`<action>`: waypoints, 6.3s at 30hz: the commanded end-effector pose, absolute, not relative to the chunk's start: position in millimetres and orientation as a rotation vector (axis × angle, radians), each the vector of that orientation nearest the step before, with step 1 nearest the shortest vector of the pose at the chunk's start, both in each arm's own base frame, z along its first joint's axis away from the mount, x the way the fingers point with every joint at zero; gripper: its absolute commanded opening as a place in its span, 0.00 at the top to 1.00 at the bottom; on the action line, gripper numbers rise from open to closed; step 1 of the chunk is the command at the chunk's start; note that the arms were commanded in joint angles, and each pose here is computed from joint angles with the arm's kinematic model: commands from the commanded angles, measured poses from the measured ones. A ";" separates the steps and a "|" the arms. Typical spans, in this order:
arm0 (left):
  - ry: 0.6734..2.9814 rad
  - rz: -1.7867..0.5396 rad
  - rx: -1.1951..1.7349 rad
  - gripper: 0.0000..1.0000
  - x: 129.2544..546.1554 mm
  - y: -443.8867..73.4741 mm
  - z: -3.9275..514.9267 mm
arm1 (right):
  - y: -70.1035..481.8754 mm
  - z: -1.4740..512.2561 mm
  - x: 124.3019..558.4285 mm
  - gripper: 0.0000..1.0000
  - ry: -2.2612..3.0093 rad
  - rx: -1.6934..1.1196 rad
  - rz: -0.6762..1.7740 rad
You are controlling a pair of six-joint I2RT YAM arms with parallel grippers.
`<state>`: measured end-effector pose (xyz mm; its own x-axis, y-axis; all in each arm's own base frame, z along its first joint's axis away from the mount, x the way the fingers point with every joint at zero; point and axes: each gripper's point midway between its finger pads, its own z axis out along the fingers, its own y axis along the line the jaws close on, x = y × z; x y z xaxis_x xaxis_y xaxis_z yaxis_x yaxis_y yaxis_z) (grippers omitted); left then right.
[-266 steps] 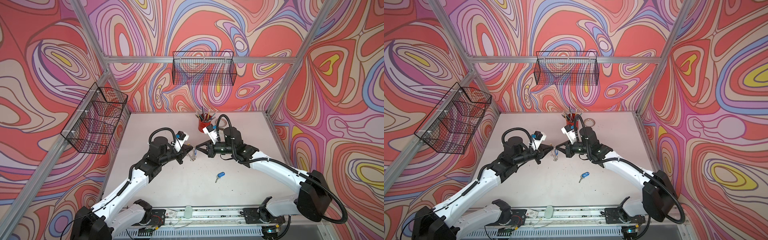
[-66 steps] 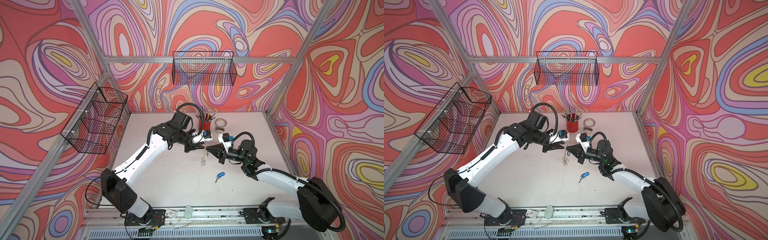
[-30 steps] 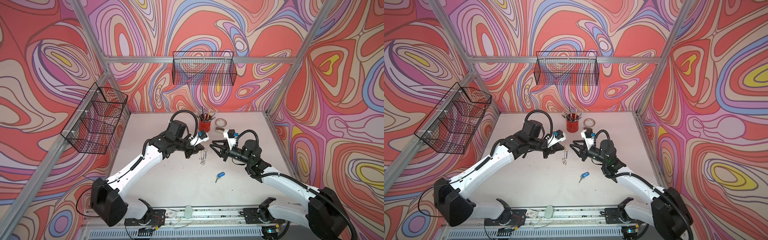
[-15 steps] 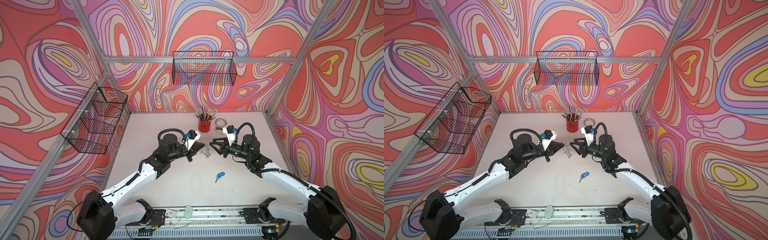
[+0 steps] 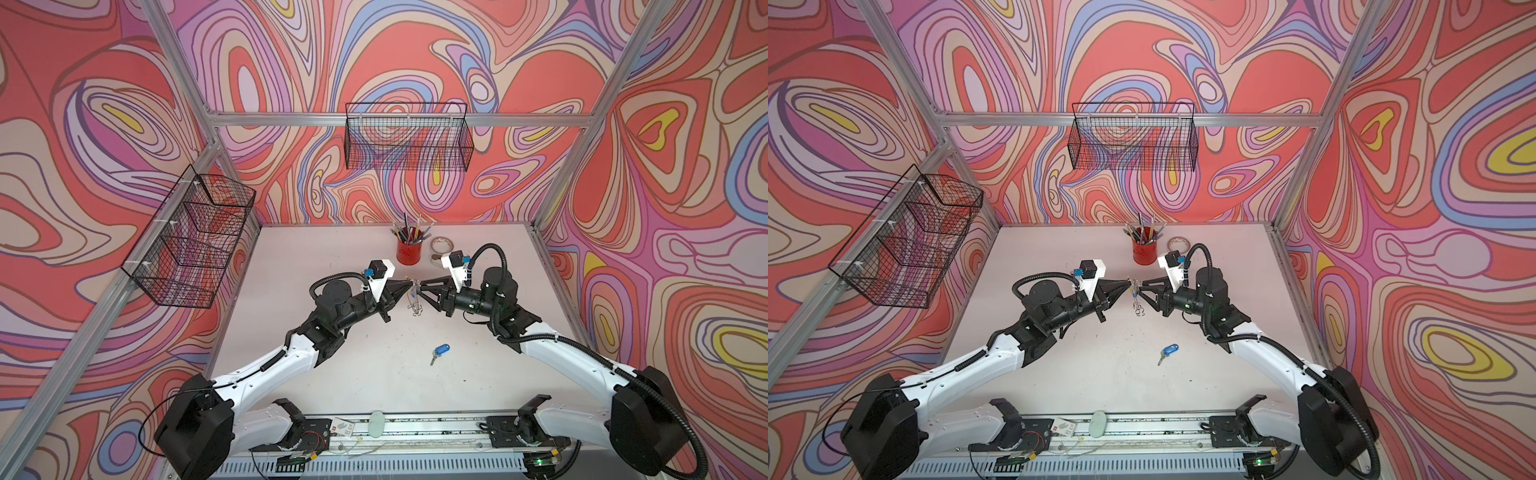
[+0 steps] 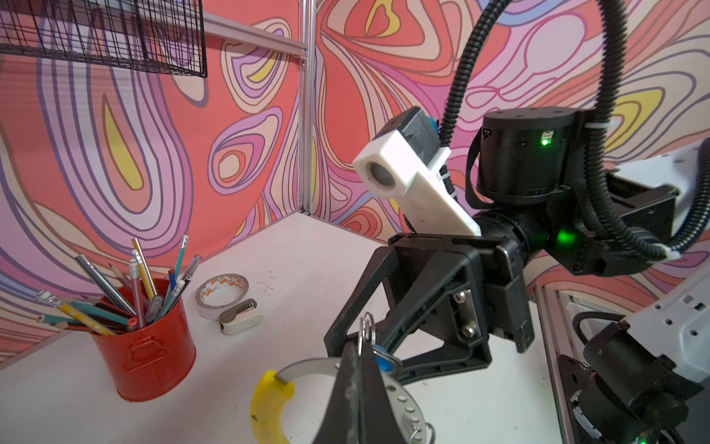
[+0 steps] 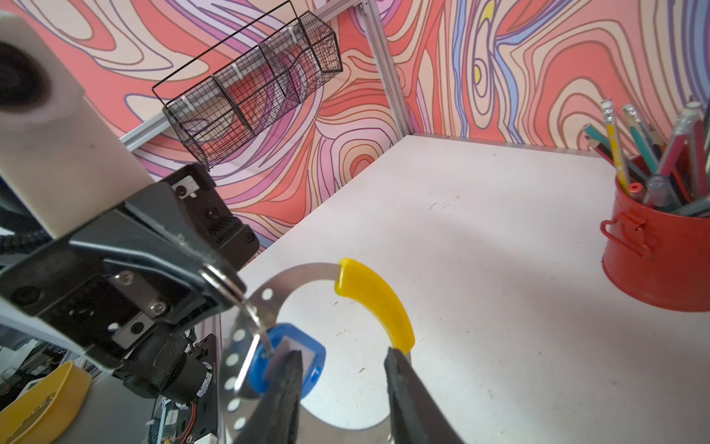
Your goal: Put the keys on the keyring
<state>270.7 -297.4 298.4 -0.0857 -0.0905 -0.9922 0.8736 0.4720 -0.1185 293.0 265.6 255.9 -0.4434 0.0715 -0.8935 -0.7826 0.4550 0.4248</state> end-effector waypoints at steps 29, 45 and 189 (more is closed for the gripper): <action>1.376 -1.027 0.659 1.00 279.0 -311.6 297.5 | 255.4 255.8 296.9 0.44 1.705 -0.590 1.192; 1.385 -1.036 0.648 1.00 281.0 -315.3 296.4 | 261.9 252.0 295.2 0.83 1.712 -0.612 1.189; 1.823 -0.888 0.995 0.48 263.9 -255.2 245.7 | 263.1 249.9 316.9 1.00 1.667 -0.602 1.155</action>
<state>296.1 -262.1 264.9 -0.3295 0.0038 -0.9441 0.8201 0.4966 -0.2842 314.4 263.5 245.5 -0.4966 0.1550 -0.8540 -0.7651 0.3865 0.5151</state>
